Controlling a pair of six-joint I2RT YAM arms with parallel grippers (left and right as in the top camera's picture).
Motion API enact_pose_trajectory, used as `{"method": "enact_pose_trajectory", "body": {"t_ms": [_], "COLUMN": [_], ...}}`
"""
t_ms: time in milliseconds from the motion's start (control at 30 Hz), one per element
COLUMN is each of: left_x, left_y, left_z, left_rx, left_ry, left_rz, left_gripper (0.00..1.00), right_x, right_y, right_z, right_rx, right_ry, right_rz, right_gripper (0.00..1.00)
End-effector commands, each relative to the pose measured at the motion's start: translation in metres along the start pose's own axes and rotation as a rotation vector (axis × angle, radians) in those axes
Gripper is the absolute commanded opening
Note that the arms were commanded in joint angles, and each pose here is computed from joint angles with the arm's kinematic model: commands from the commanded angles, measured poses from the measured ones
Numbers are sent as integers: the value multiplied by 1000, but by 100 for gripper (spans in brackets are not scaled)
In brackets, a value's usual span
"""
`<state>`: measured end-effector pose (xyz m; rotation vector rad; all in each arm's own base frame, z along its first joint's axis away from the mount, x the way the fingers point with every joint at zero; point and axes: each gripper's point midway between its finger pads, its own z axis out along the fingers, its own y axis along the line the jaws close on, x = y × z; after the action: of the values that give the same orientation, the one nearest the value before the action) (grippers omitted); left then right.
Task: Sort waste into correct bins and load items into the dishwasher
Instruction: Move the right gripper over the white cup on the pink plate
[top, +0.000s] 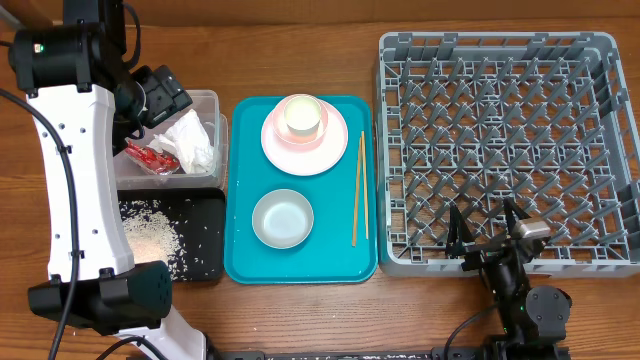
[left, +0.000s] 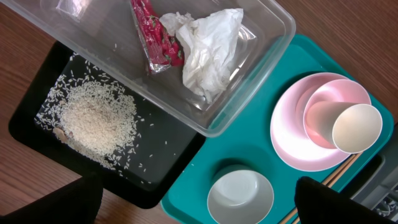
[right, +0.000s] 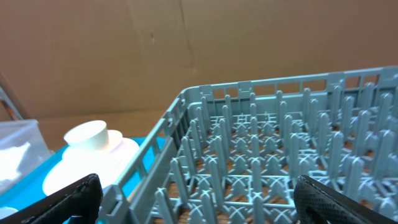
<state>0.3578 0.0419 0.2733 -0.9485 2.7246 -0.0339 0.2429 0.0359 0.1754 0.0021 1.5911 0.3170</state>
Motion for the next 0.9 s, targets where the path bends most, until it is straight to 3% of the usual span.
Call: {"method": "enact_pose_trajectory", "body": {"t_ms": [0, 167, 433, 667, 867], "left_x": [2, 2, 2, 2, 2], "left_y": [0, 0, 0, 0, 0], "left_z": [-2, -2, -2, -2, -2], "left_rx": [8, 8, 8, 8, 8], "left_ry": [2, 2, 2, 2, 2], "left_rz": [14, 14, 14, 14, 13], "left_gripper": [100, 100, 100, 100, 100], "right_x": [3, 0, -51, -105, -117], "right_y": [2, 2, 9, 35, 91], "right_z": [0, 1, 18, 83, 158], "right_rx": [-17, -5, 41, 33, -36], "right_ry": [4, 40, 179, 567, 843], "right_rz": [78, 185, 229, 313, 296], "right_gripper": [100, 100, 100, 100, 100]}}
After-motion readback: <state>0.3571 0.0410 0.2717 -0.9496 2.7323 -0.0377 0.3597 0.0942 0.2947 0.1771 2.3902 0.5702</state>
